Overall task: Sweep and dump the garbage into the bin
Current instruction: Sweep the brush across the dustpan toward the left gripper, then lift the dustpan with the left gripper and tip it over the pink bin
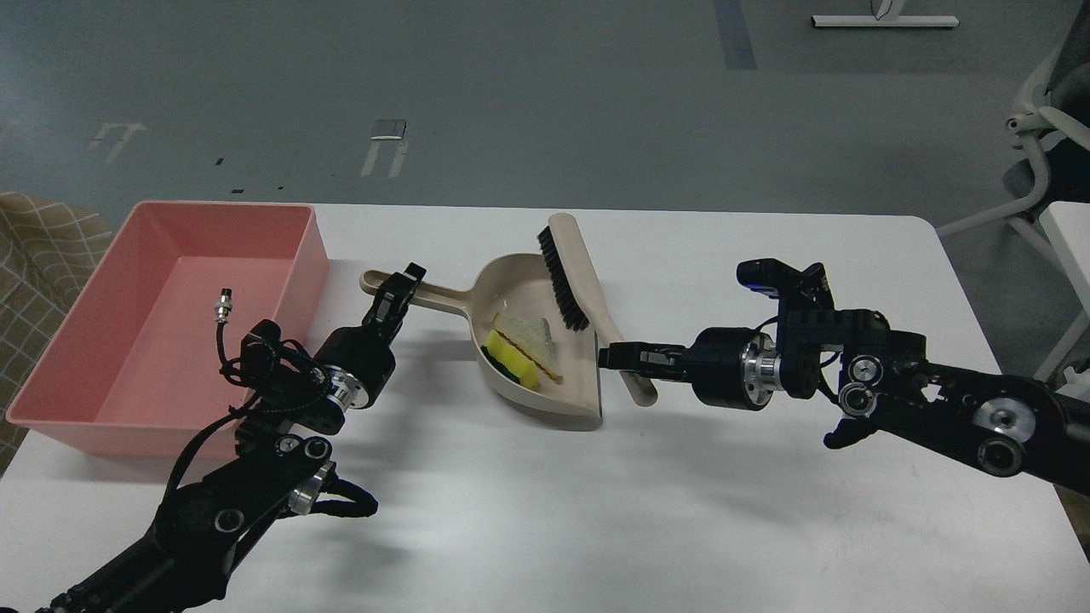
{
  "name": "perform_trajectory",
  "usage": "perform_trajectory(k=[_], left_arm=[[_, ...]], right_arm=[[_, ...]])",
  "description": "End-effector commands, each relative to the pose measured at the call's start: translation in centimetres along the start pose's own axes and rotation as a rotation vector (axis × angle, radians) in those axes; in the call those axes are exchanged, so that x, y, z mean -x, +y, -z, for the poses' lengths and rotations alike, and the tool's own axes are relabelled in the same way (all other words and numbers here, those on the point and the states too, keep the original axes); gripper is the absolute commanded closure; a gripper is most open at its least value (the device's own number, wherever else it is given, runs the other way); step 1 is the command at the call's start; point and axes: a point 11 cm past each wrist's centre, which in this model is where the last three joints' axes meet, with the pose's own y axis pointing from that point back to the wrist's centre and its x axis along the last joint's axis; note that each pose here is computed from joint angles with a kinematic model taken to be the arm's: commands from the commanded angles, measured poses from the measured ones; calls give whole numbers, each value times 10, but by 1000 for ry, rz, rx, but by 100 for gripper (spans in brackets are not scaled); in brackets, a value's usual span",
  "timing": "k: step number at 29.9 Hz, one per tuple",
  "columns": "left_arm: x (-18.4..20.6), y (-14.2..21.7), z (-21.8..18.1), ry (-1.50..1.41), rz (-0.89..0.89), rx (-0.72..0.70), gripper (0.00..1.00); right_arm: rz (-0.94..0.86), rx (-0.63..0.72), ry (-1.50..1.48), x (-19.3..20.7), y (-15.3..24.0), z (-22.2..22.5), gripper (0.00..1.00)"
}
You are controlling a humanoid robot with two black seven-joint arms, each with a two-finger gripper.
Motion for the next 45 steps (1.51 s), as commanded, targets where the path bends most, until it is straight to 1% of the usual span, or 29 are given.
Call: perform_trajectory(k=[1, 5, 8, 9, 11, 12, 13, 15, 17, 18, 19, 21, 22, 23, 25, 28, 29, 31, 32, 33, 35, 38, 40, 43, 45], left_arm=[[2, -1, 2, 120, -19, -25, 100], [-1, -2, 3, 231, -44, -45, 100], [-9, -2, 2, 286, -66, -38, 100], [-13, -2, 1, 301, -73, -36, 100], [-19, -3, -1, 322, -87, -31, 100], [-31, -2, -5, 335, -108, -22, 100], [-37, -3, -7, 339, -118, -14, 100], [-63, -4, -22, 346, -149, 24, 100], [-83, -3, -32, 342, -169, 48, 100], [-106, -1, -45, 336, -184, 79, 100], [-117, 0, -52, 331, -189, 96, 100], [-161, 11, -66, 311, -214, 120, 100], [-173, 15, -69, 300, -223, 124, 100], [-196, 23, -74, 270, -242, 127, 100], [-218, 32, -81, 242, -253, 130, 100], [-264, 55, -94, 213, -269, 144, 100], [-282, 66, -92, 195, -289, 127, 100], [-300, 79, -80, 175, -319, 85, 100], [-316, 91, -73, 152, -341, 62, 100], [-323, 96, -72, 139, -350, 61, 100], [-348, 118, -61, 94, -384, 45, 100], [-366, 140, -42, 56, -428, 2, 100], [-379, 152, -37, 20, -462, -10, 100], [-393, 166, -36, -86, -475, -23, 100], [-393, 166, -40, -140, -454, -19, 100]], right_arm=[[-52, 41, 14, -24, 23, -10, 100], [-100, 89, 18, -41, 53, -24, 100], [-127, 148, 18, -43, 91, -43, 100], [-134, 176, 13, -40, 110, -51, 100], [-132, 210, 2, -34, 127, -61, 100], [-125, 239, -20, -23, 140, -72, 100], [-121, 252, -32, -18, 146, -77, 100], [-103, 284, -68, 1, 159, -90, 100], [-104, 294, -79, 5, 163, -94, 100], [-96, 294, -86, 11, 164, -94, 100], [-91, 290, -87, 13, 164, -93, 100], [-88, 277, -86, 16, 162, -89, 100], [-90, 276, -85, 16, 161, -88, 100], [-97, 271, -82, 13, 161, -87, 100], [-104, 267, -80, 11, 160, -86, 100], [-106, 249, -78, 9, 156, -81, 100], [-102, 241, -76, 9, 152, -80, 100], [-99, 236, -78, 10, 150, -79, 100], [-98, 232, -76, 10, 149, -78, 100], [-96, 235, -77, 10, 149, -78, 100], [-96, 231, -78, 11, 148, -78, 100], [-95, 232, -77, 11, 148, -78, 100], [-93, 229, -78, 12, 147, -78, 100], [-89, 219, -79, 12, 143, -76, 100], [-88, 218, -80, 13, 142, -76, 100]])
